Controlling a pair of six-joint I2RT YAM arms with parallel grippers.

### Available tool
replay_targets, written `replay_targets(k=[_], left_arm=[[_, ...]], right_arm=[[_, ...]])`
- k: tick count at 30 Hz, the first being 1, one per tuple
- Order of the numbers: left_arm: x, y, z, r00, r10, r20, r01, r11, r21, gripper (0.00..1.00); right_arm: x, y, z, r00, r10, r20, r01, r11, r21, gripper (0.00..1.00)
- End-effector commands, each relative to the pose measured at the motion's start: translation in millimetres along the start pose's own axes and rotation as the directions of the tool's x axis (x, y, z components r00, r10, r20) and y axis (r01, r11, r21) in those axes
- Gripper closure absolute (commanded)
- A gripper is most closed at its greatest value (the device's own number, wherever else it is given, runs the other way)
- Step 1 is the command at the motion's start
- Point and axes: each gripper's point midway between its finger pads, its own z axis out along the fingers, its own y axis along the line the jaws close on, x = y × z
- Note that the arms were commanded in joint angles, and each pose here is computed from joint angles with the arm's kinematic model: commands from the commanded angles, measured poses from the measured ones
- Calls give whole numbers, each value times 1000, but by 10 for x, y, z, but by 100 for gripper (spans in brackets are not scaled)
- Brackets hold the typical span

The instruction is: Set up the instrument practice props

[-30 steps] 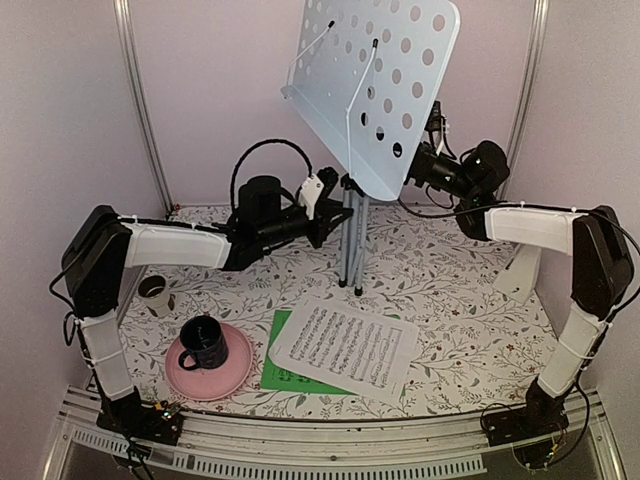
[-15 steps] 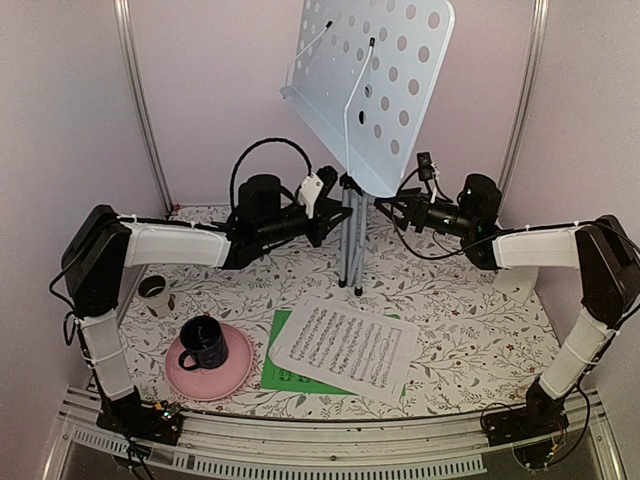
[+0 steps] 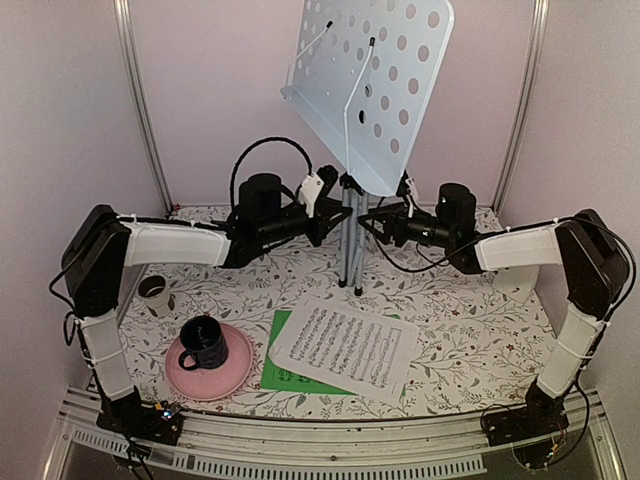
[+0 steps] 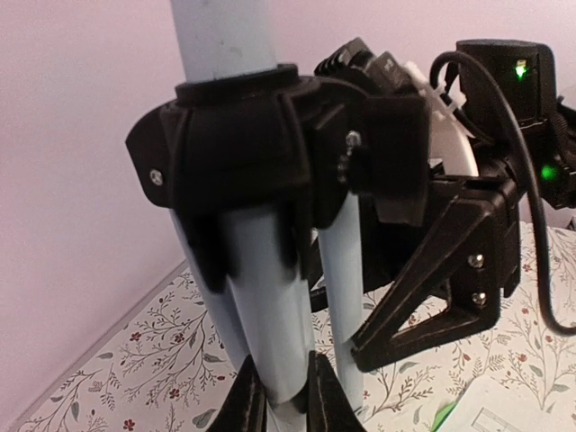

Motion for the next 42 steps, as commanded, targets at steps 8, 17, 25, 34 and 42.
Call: replay_targets(k=[8, 17, 25, 34, 42], left_arm=[[38, 225, 9, 998, 58, -35, -60, 996, -64, 100], [35, 332, -91, 996, 76, -52, -81, 992, -96, 100], [20, 548, -286, 996, 75, -52, -82, 985, -149, 100], [-6, 834, -552, 993, 96, -66, -109, 969, -222, 100], [80, 1064, -723, 995, 65, -78, -82, 968, -237, 100]], right_arm=[[-14, -57, 290, 996, -87, -28, 88, 995, 51, 62], [-166, -127, 156, 983, -178, -48, 184, 970, 159, 100], [-329, -285, -49, 961, -266, -74, 276, 929, 247, 100], [-507, -552, -397, 952, -296, -75, 303, 883, 359, 100], [-725, -774, -596, 944, -315, -101, 327, 846, 422, 100]])
